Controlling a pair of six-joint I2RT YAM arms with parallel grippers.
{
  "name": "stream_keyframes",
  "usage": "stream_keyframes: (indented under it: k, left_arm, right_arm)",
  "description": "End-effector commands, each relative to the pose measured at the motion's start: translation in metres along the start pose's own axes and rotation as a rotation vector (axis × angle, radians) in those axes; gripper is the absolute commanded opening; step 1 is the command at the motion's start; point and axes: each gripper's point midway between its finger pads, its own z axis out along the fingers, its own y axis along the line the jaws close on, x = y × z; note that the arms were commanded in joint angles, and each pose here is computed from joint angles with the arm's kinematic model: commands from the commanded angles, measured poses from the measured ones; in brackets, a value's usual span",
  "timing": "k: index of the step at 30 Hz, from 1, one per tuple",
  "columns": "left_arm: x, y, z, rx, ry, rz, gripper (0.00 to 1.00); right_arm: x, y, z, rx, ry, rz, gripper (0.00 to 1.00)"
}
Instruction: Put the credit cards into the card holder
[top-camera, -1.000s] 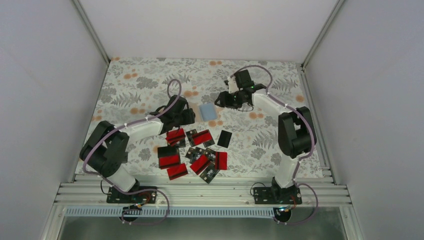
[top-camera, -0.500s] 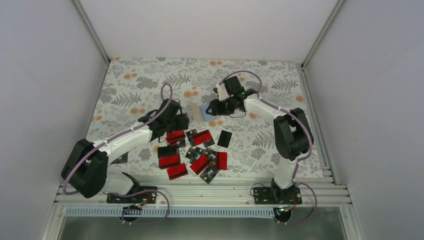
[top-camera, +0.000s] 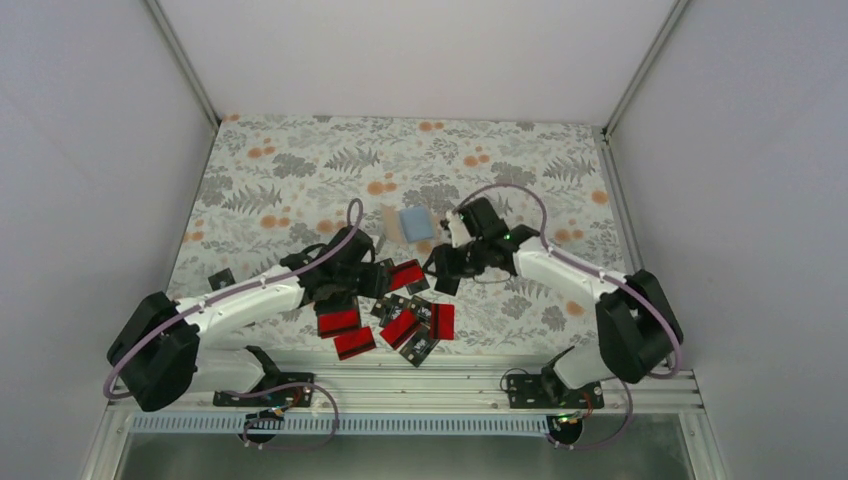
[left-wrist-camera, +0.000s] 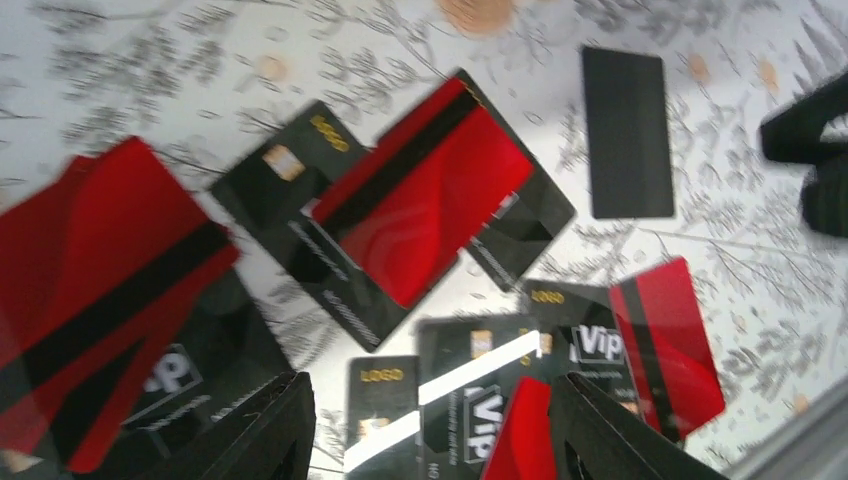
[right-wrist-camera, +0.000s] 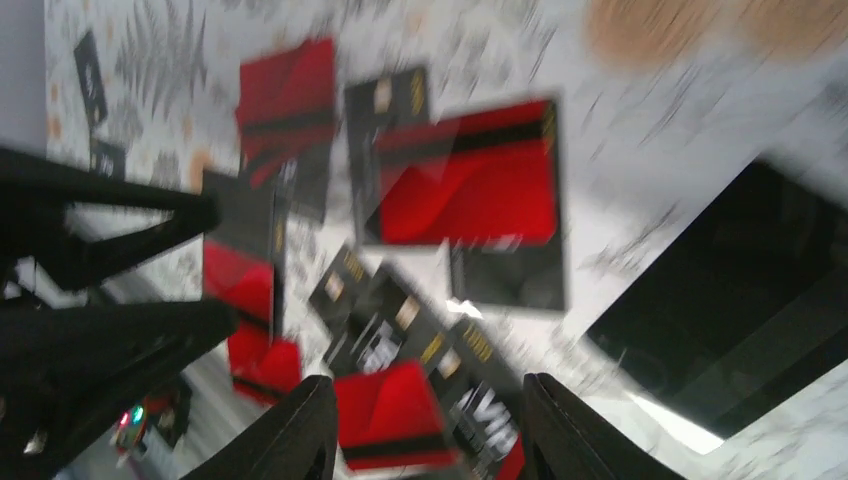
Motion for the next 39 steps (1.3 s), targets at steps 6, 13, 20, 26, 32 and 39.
stream_keyframes:
  k: [6,13,20,26,32,39]
  left_arm:
    - [0.033,-0.046,0.015,0.172,0.091,0.121,0.56]
    - [0.045,-0.046,0.019,0.182,0.117,0.132,0.54]
    - [0.07,-0.058,0.018,0.246,0.188,0.189,0.46]
    - [0.086,-0.073,0.021,0.303,0.234,0.22,0.41]
    - [0.098,-0.081,0.032,0.324,0.274,0.235,0.36]
    - [0.112,-0.077,0.041,0.308,0.313,0.236,0.32]
  right_arm:
    - [0.093,0.032,0.002,-0.081,0.036,0.285,0.48]
    - [0.145,0.03,0.007,-0.086,0.035,0.472,0.5]
    - [0.187,0.037,0.031,-0.062,0.084,0.566,0.5]
    - [0.197,0.034,0.04,-0.014,0.068,0.6,0.48]
    - [0.199,0.026,0.046,-0.003,0.046,0.625,0.46]
    - [0.2,0.015,0.048,0.032,0.026,0.643,0.46]
